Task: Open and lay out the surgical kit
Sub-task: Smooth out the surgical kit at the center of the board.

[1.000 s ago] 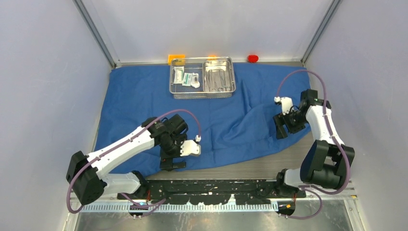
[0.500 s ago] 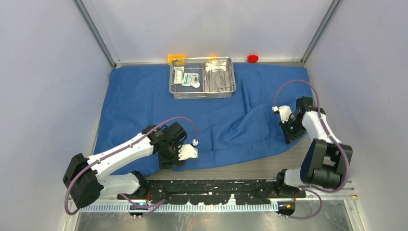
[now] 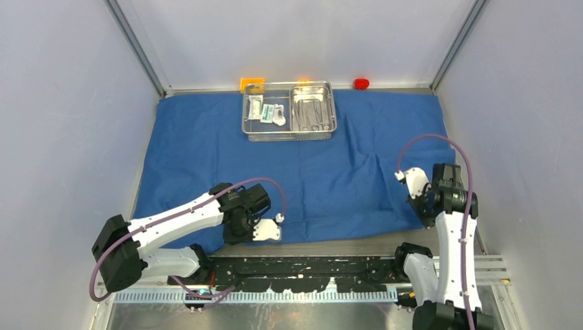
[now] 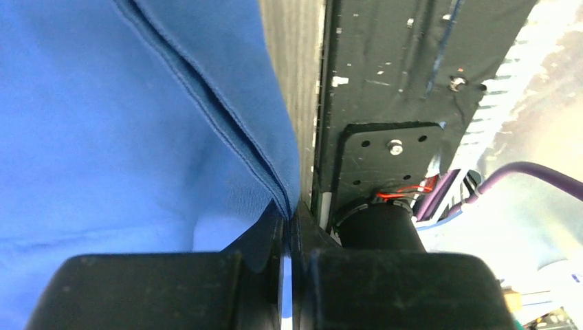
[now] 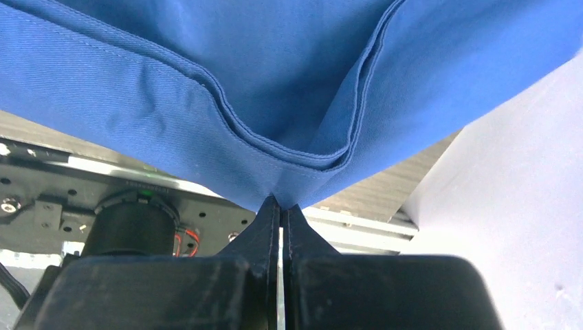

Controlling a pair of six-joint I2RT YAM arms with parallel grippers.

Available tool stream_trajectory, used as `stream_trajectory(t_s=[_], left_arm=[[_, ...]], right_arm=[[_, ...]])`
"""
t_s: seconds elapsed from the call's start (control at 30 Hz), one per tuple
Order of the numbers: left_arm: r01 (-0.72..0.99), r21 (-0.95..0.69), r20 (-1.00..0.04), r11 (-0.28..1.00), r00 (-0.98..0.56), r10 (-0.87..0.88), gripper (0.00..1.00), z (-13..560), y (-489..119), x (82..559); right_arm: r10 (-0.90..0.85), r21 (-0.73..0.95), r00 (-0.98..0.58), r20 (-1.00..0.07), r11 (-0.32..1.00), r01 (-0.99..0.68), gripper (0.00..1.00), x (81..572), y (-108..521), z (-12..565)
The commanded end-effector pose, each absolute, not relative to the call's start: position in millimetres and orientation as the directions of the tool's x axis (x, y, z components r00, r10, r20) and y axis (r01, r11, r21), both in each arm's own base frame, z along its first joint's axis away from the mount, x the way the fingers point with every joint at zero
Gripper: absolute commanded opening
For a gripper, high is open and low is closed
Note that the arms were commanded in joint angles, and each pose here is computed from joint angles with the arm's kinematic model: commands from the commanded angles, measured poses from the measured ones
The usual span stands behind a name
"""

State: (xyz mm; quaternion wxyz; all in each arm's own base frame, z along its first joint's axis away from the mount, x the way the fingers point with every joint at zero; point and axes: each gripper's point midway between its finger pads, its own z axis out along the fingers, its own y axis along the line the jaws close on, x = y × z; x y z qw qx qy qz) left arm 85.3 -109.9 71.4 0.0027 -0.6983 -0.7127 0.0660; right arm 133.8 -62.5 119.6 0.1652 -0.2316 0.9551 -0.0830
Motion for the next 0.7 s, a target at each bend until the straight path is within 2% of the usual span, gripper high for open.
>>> stream_trajectory(t_s=[0.0,0.2,0.37,0.57,0.67], left_arm=[[0.988,-0.14,-0.071,-0.062,0.052,0.996,0.0,89,-113,69],[0.973,-0.204,-0.009,-0.111,0.111,0.994,0.0,100,-110,50],[0.968,-0.207,-0.012,-0.139,0.139,0.99,0.0,112,-106,44],[0.962,-0.22,-0.007,-0.159,0.162,0.987,0.01,115,-103,40],[0.959,-0.231,0.002,-0.166,0.171,0.985,0.05,115,-102,39]], right_arm=[[-0.476,-0.285,-0.871,-0.126,0.858,-0.427,0.0,91,-77,117],[-0.46,-0.259,-0.875,-0.151,0.873,-0.414,0.0,69,-64,131],[-0.469,-0.277,-0.864,-0.181,0.868,-0.413,0.01,63,-61,147],[-0.468,-0.264,-0.877,-0.109,0.864,-0.429,0.08,64,-69,146],[-0.469,-0.282,-0.88,-0.078,0.857,-0.431,0.16,70,-76,146]])
